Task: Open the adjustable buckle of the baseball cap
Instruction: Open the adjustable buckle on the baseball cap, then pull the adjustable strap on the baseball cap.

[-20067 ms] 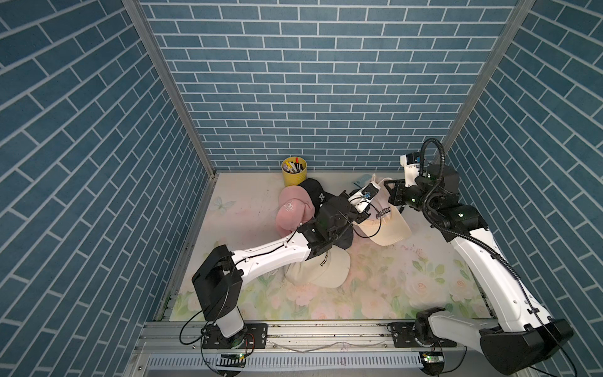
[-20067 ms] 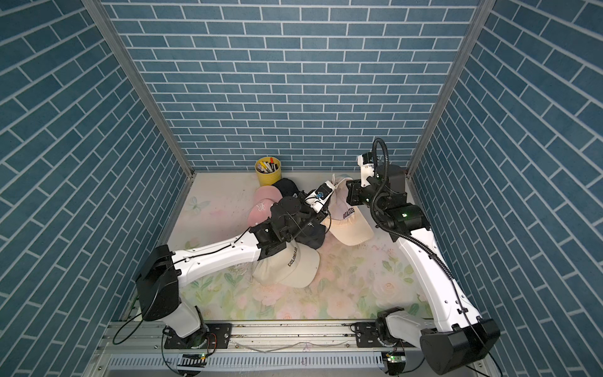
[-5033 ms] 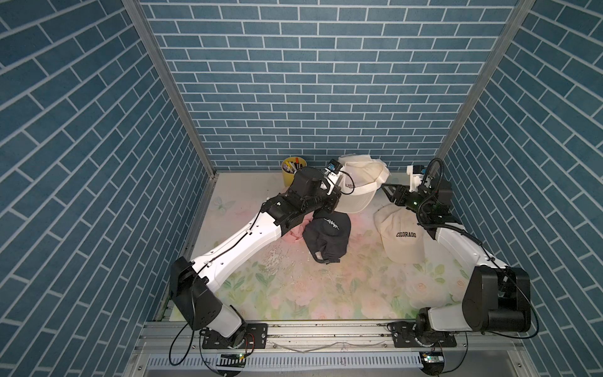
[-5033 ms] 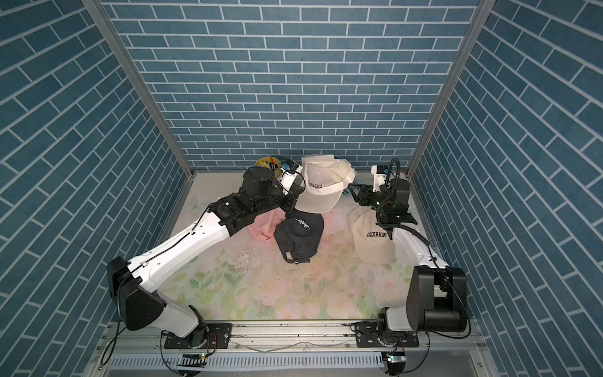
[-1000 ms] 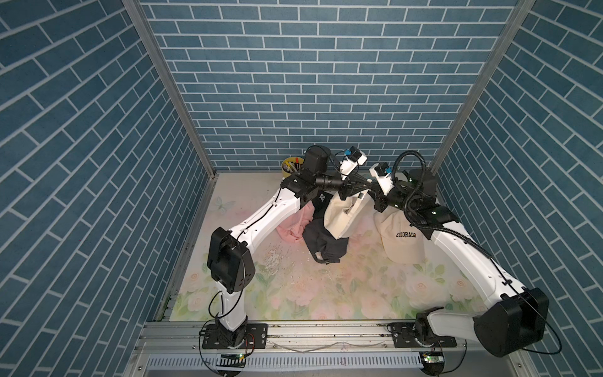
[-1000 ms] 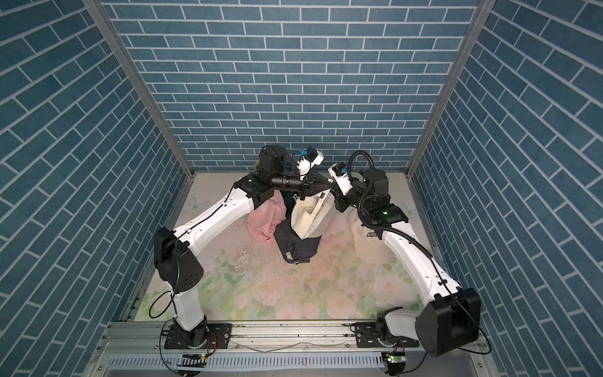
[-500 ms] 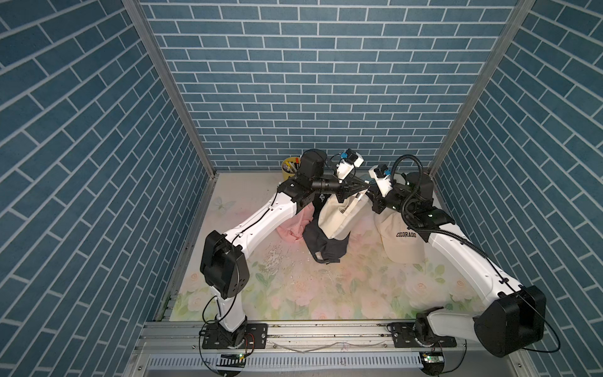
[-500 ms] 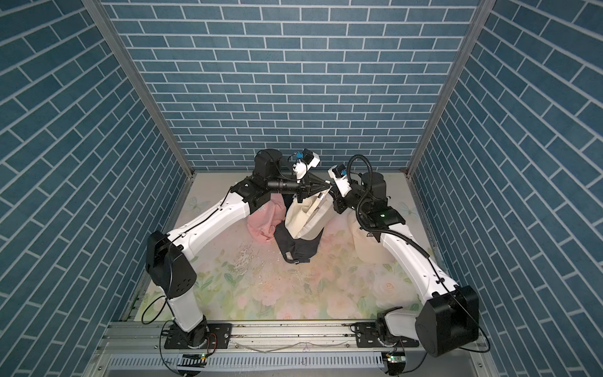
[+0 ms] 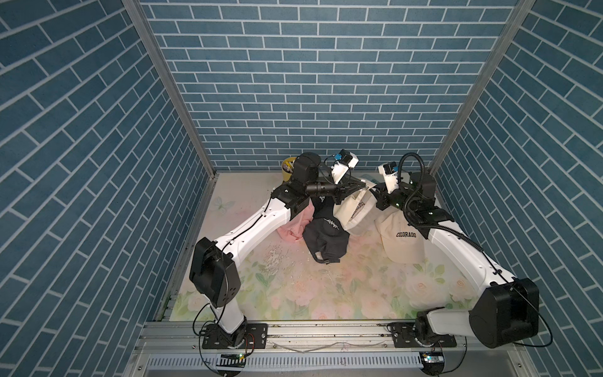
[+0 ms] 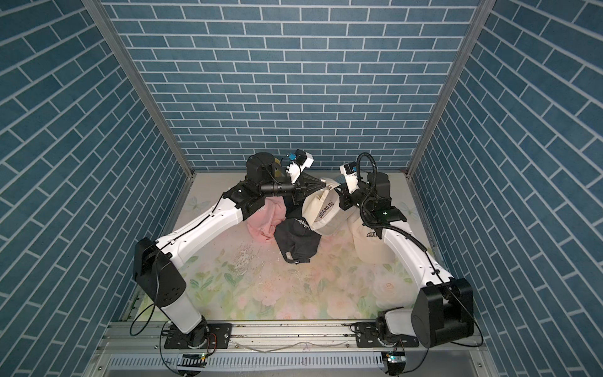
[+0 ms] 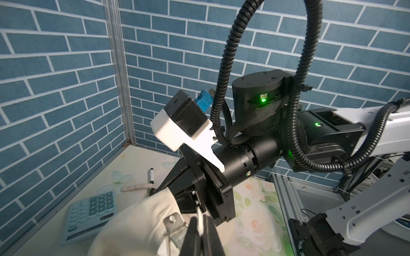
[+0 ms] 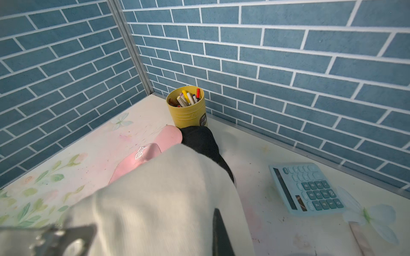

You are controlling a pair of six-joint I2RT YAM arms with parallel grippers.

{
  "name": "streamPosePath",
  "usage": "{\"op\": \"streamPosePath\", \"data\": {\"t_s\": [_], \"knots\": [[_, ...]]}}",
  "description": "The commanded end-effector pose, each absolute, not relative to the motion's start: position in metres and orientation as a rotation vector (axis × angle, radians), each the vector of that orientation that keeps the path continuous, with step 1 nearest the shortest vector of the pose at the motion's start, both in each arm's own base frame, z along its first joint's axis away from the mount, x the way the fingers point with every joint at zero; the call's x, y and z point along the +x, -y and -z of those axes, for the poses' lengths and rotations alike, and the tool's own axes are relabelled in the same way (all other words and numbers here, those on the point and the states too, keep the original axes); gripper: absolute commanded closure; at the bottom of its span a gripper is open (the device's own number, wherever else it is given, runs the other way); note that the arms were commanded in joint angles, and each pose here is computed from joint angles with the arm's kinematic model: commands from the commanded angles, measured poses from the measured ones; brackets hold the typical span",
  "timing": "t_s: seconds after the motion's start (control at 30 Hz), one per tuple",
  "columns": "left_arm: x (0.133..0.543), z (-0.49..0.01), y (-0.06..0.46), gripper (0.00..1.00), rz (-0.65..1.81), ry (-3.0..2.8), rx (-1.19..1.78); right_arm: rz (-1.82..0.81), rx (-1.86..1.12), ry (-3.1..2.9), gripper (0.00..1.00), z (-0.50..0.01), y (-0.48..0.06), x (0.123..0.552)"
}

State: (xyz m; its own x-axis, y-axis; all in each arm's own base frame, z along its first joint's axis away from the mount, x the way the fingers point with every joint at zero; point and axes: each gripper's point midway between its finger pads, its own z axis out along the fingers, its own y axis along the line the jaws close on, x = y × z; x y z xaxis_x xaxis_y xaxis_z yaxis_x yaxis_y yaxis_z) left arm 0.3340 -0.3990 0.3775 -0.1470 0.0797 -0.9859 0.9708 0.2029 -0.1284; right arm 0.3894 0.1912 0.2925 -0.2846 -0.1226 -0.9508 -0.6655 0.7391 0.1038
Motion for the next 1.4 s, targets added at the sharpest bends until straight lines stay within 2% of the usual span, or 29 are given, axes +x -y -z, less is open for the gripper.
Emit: {"op": "streamPosePath", "data": {"t_s": [0.0,0.07,0.1,0.17,0.23,0.3,0.4,0.57,0.83,1.13,1.37], "knots": [[0.33,-0.401,0.393,0.98,1.096,-1.401,1.035,-0.613,-0.521,-1.811,1.0,-0.31,-0.184,0.398],[0.336,-0.398,0.393,0.78,1.075,-1.418,1.016,-0.633,-0.515,-1.799,1.0,-0.321,-0.185,0.397],[0.339,-0.397,0.392,0.61,1.063,-1.426,1.004,-0.644,-0.51,-1.793,1.0,-0.327,-0.186,0.396],[0.343,-0.4,0.39,0.42,1.039,-1.425,0.979,-0.665,-0.502,-1.772,1.0,-0.34,-0.187,0.394],[0.354,-0.407,0.381,0.31,0.973,-1.431,0.904,-0.68,-0.481,-1.771,1.0,-0.35,-0.187,0.395],[0.371,-0.415,0.364,0.24,0.843,-1.456,0.777,-0.676,-0.416,-1.82,1.0,-0.352,-0.183,0.402],[0.391,-0.419,0.334,0.24,0.655,-1.487,0.621,-0.696,-0.304,-1.901,1.0,-0.35,-0.179,0.412],[0.383,-0.423,0.314,0.25,0.499,-1.448,0.526,-0.735,-0.18,-1.957,1.0,-0.354,-0.177,0.42],[0.361,-0.41,0.355,0.24,0.314,-1.41,0.52,-0.753,-0.045,-2.046,1.0,-0.357,-0.174,0.42],[0.362,-0.39,0.388,0.23,0.284,-1.43,0.485,-0.774,0.001,-2.094,1.0,-0.356,-0.179,0.411],[0.38,-0.375,0.402,0.22,0.236,-1.43,0.461,-0.799,0.016,-2.097,1.0,-0.358,-0.181,0.407]]}}
